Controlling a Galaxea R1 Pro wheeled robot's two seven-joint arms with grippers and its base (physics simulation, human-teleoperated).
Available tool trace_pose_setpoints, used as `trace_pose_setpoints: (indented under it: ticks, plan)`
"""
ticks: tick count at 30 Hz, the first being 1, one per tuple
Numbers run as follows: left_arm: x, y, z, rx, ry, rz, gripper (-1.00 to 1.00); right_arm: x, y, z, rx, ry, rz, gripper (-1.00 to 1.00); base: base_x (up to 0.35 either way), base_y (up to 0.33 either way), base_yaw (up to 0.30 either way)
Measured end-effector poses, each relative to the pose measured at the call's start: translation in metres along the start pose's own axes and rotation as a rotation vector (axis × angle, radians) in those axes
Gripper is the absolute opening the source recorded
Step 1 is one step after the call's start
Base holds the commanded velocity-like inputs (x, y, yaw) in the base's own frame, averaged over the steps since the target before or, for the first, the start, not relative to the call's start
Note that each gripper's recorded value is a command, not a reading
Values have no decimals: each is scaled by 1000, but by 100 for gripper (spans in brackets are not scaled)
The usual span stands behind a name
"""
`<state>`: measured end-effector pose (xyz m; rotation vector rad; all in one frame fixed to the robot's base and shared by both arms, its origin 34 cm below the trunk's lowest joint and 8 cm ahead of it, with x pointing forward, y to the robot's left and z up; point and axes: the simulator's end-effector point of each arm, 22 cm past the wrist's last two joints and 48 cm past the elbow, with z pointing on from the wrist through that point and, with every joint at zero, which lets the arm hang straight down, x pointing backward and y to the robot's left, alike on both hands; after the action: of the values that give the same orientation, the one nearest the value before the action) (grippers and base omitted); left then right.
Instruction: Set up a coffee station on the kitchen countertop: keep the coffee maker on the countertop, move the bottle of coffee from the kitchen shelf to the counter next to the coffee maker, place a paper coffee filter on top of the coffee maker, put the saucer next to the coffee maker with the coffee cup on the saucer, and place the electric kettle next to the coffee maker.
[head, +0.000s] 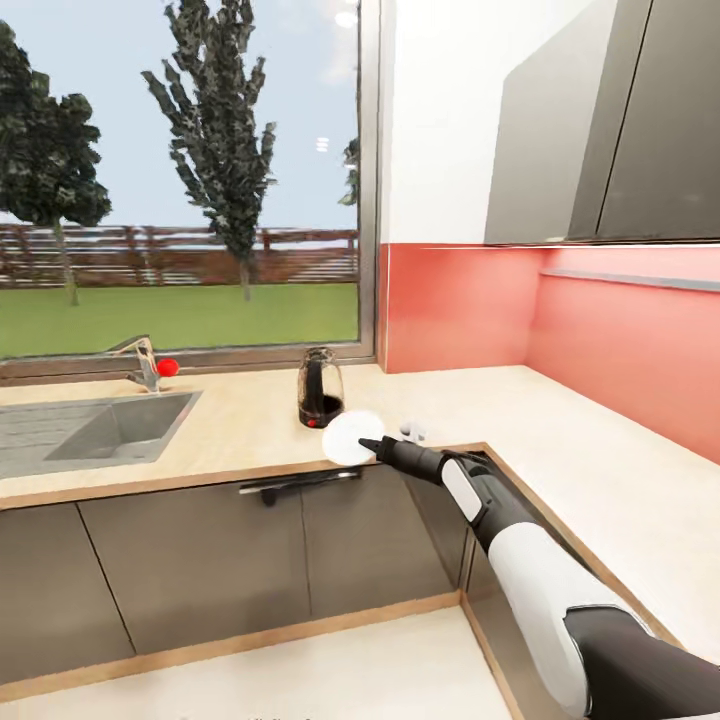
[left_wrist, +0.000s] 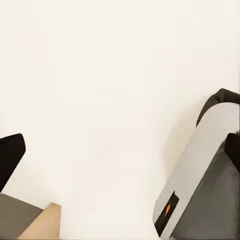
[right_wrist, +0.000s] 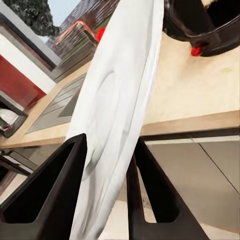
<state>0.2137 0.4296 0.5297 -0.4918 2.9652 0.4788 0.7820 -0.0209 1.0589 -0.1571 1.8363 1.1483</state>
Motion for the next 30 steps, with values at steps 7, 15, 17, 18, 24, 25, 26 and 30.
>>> trace_pose_setpoints:
  ticks: [7, 15, 17, 18, 24, 25, 26, 30]
  plan:
    - [6, -27, -4, 27, -6, 90, 100, -1, 5, 16, 116, 15, 2, -100, 0, 0, 279]
    - [7, -27, -3, 25, -9, 109, 100, -42, 41, 13, 173, -16, -56, -100, 0, 0, 275]
    - [7, -27, -3, 25, -8, 110, 100, -36, 43, 17, 192, 3, -60, -100, 0, 0, 263]
    - [7, -27, -3, 25, -8, 111, 100, -33, 41, 18, 210, 10, -59, -100, 0, 0, 261]
    - [9, -27, -3, 24, -3, 114, 100, -14, 39, 26, 243, 48, -3, -100, 0, 0, 259]
    - [10, -27, -3, 24, -2, 115, 100, -11, 40, 27, 244, 55, -3, -100, 0, 0, 256]
    - [10, -27, -3, 24, -1, 115, 100, -8, 40, 28, 247, 63, -6, -100, 0, 0, 247]
    - [12, -26, -3, 22, 4, 116, 100, 0, 38, 31, 258, 81, -16, -100, 0, 0, 211]
